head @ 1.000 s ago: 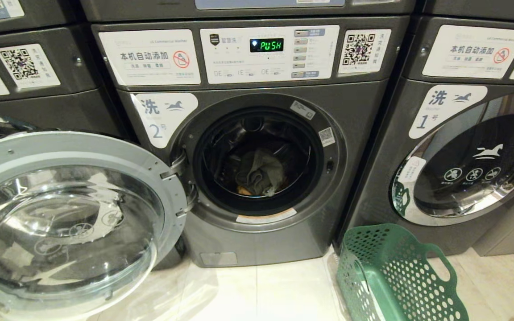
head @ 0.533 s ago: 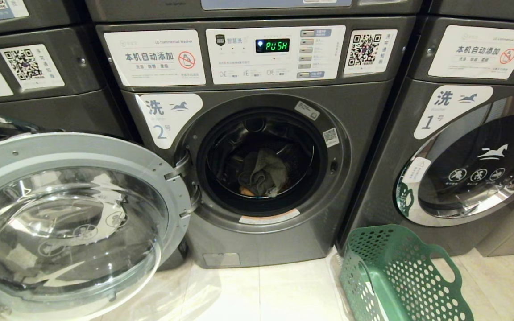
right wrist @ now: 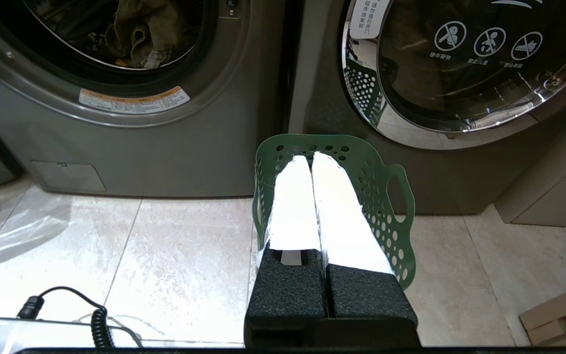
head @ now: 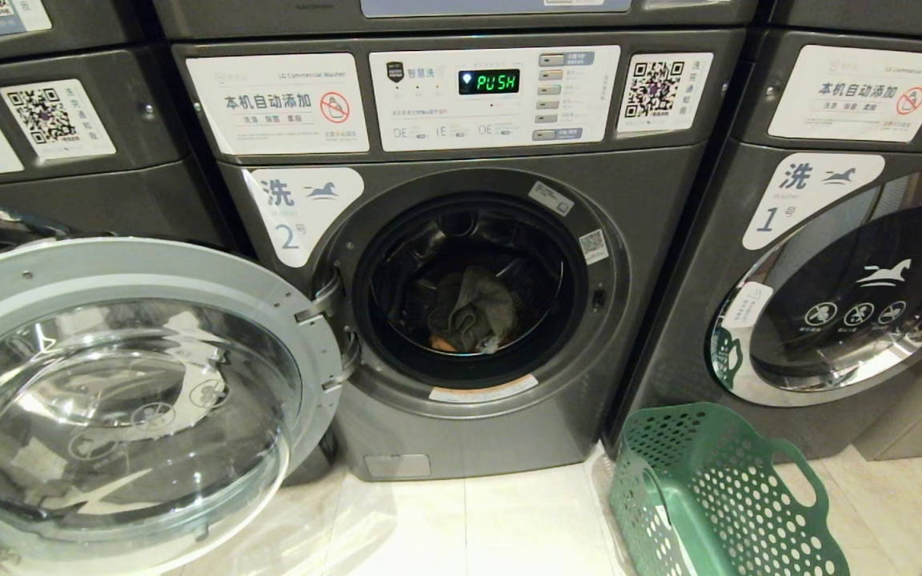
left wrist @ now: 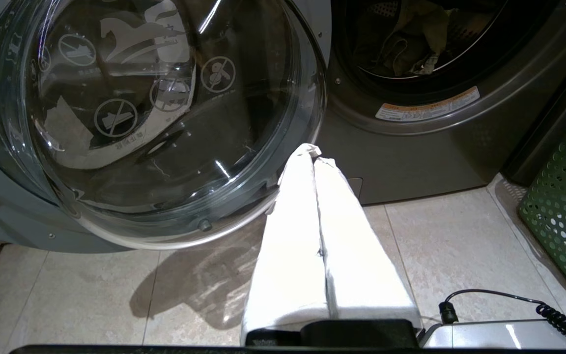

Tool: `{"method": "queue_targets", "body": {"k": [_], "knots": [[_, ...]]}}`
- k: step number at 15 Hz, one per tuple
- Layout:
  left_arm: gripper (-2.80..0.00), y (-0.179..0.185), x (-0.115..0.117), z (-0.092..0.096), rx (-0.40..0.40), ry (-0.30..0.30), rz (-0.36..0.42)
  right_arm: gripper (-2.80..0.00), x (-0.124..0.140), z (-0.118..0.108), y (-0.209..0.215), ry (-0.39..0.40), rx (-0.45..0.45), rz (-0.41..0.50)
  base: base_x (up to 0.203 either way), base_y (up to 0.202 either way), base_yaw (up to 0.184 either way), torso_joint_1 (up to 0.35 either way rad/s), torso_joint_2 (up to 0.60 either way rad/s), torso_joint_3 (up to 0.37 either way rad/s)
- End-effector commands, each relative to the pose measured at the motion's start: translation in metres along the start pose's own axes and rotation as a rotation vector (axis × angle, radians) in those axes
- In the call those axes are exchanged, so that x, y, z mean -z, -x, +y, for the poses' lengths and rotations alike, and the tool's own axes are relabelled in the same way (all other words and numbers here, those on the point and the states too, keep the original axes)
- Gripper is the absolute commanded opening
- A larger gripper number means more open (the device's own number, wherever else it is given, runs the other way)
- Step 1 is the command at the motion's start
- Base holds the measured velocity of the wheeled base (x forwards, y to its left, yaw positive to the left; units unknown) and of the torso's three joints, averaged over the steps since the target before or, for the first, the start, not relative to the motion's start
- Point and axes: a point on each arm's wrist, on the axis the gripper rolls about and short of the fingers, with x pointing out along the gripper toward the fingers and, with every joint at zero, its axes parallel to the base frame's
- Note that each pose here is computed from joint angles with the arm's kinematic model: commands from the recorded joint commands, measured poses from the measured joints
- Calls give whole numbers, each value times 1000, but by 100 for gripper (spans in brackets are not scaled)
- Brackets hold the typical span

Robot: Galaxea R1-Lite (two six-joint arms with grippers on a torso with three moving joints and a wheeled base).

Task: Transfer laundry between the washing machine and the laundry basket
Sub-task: Pick a cloth and place it into the basket

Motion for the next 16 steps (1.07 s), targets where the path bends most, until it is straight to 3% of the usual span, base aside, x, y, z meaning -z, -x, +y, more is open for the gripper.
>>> {"method": "queue_targets", "body": {"k": [1,8,14,16], "knots": [[-280,0,0,0,0,1,1,-280,0,0,0,0,-1,1,0,0,0,0,0,0],[-280,0,0,0,-2,1,1,-280,0,0,0,-5,1,2,0,0,0,0,0,0],[-280,0,0,0,-2,3,1,-280,0,0,0,-5,1,2,176,0,-2,4,5,4],[-280,0,0,0,-2,2,0,-280,0,0,0,-2,1,2,0,0,0,0,0,0]]}}
